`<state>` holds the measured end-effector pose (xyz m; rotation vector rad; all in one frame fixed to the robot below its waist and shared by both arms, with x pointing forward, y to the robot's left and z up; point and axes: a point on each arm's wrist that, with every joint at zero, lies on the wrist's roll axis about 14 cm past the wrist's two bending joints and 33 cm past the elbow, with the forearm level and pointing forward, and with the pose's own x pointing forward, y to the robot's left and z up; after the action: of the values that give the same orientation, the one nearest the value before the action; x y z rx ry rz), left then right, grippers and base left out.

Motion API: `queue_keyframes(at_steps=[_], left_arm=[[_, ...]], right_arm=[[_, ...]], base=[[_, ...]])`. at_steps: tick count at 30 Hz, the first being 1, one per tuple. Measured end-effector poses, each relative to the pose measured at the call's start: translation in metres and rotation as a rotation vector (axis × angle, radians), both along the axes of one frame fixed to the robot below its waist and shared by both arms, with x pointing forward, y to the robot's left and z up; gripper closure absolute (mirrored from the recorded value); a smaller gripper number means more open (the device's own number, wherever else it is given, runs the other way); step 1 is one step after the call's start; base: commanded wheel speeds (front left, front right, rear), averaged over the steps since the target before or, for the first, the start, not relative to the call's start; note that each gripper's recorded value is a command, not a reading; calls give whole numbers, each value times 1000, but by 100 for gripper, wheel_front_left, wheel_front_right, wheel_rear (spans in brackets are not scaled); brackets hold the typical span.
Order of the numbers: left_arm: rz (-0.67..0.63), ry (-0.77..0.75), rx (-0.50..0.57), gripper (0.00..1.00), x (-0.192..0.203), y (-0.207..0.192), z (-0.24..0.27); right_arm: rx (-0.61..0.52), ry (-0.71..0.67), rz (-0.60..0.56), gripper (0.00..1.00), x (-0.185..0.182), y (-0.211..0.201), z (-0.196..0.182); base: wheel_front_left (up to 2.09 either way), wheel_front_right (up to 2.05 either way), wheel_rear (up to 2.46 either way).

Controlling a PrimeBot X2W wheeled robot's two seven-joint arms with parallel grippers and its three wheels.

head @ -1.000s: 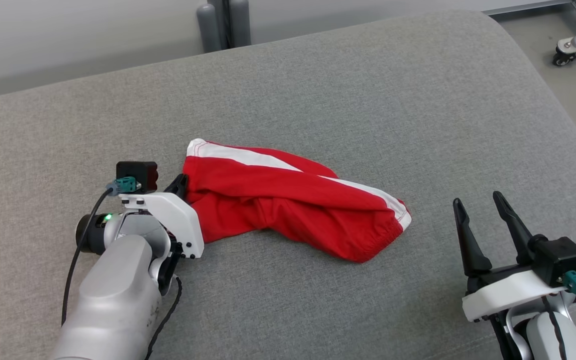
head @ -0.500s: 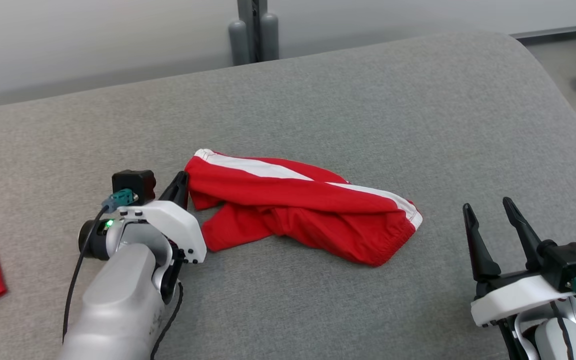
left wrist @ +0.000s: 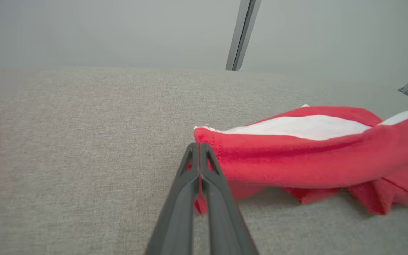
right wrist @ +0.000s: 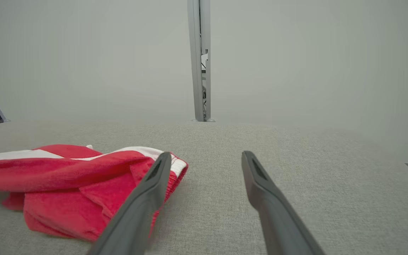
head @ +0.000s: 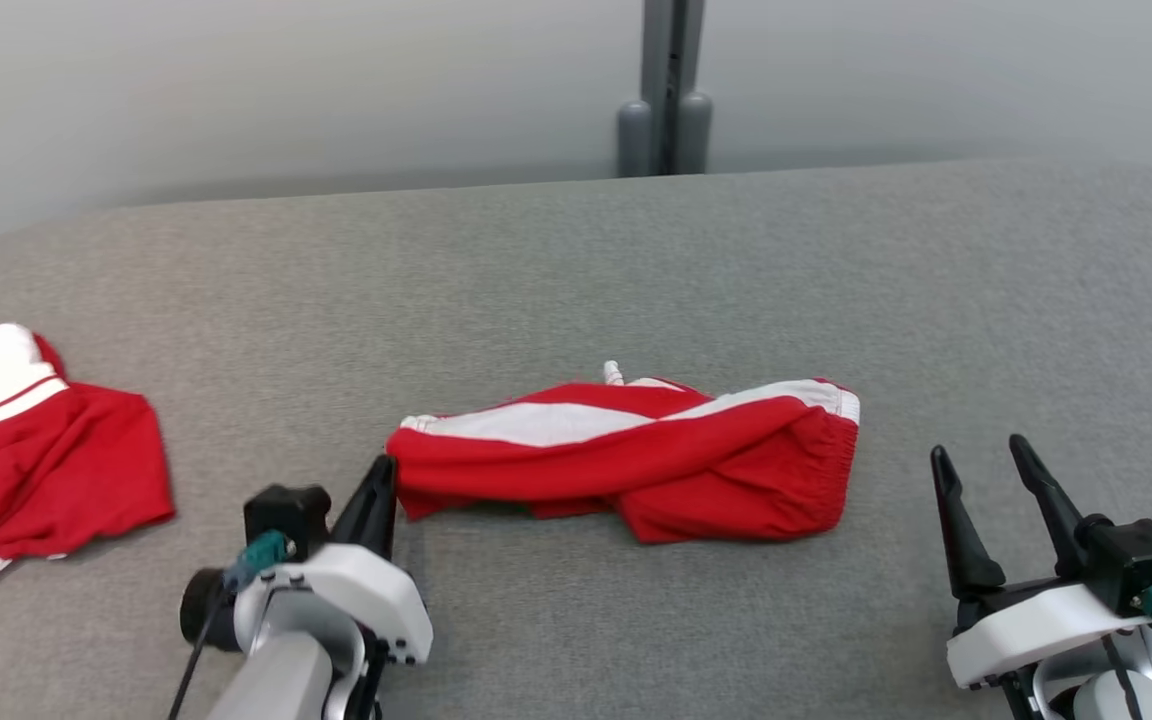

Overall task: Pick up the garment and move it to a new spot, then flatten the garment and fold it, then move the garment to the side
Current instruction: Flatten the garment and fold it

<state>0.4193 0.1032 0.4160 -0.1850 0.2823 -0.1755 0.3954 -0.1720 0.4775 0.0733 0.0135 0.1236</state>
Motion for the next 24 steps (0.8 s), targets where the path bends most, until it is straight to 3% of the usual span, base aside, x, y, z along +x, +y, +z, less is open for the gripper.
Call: queue_keyframes(at_steps=[10,11,12,13,24], left_arm=[[51,13,19,100,-46,19,-13],[54,23,19,84,-48,20,-16],[60,28,23,53,-50,21,-18],[63,30,30,2,-52,21,-19],[142,-81,81,0,-61,41,9]], right_arm=[[23,-18,83,0,2,31,8],[27,-15,84,0,0,32,7],[32,-13,82,0,-1,32,7],[36,-13,78,0,-3,31,7],[80,-49,52,0,-15,27,21]], base=[[0,0,0],[0,0,0],[0,0,0],[0,0,0],[0,0,0]])
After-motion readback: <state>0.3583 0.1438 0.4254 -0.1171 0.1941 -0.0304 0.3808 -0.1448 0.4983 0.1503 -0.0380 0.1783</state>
